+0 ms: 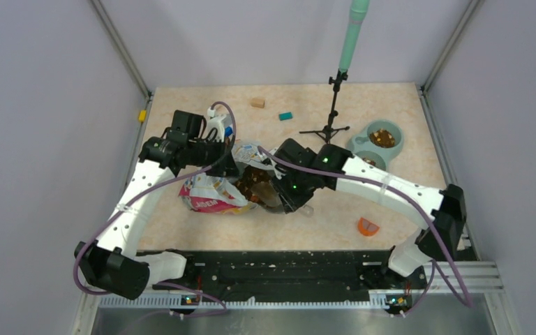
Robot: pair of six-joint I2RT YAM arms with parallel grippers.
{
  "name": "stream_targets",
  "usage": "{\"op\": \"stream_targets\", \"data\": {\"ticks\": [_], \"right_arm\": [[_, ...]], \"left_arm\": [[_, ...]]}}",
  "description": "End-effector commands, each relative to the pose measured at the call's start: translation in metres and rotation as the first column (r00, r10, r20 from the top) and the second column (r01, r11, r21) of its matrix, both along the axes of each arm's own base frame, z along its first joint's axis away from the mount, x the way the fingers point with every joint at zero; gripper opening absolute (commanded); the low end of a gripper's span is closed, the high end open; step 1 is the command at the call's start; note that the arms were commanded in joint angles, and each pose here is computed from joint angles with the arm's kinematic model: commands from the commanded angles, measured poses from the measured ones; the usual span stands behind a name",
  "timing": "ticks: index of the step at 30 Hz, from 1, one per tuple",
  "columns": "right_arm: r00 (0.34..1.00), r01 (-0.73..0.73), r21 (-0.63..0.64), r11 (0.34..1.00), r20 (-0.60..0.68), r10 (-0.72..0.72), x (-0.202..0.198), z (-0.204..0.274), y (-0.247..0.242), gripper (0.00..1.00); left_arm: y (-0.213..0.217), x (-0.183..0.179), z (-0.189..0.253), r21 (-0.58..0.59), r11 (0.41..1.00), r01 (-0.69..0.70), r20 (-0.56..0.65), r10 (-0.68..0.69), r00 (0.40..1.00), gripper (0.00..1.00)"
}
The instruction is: Serve the pet food
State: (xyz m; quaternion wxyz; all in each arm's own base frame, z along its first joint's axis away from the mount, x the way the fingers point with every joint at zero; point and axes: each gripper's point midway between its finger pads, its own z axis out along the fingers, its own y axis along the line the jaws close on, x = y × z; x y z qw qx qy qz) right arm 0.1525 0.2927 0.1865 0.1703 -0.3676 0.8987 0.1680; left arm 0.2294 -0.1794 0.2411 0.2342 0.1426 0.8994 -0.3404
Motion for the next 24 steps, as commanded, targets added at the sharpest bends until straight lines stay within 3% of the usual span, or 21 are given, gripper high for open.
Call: {"op": "stream_targets", "data": {"ticks": [1,9,13,19,24], "right_arm": [[0.999,0.02,-0.049,0.999,0.03,-0.018,0.012,0.001,0.013,0.0],[0.999,0.05,-0.137,0.989,0.003,-0.05,0.034,-0.033,0.042,0.0],[0.996,0.056,-0.1,0.993,0.082,-0.048,0.062,-0.056,0.07,0.0],[0.945,0.082,0.102,0.991,0.309,-0.11,0.109,-0.057,0.103,0.0],[0.881,-0.022,0.299,0.954,0.458,-0.123,0.114,-0.023,0.109,0.0]], "left_arm": [[-0.013,0.007,0.033,-0.108,0.994,0.024,0.089,-0.014,0.996,0.0],[-0.019,0.005,0.036,-0.148,0.988,0.044,0.09,-0.031,0.995,0.0],[-0.019,0.006,0.036,-0.149,0.988,0.049,0.096,-0.034,0.995,0.0],[-0.021,0.003,0.037,-0.16,0.984,0.072,0.101,-0.056,0.993,0.0],[-0.02,0.005,0.032,-0.149,0.986,0.07,0.093,-0.056,0.994,0.0]]}}
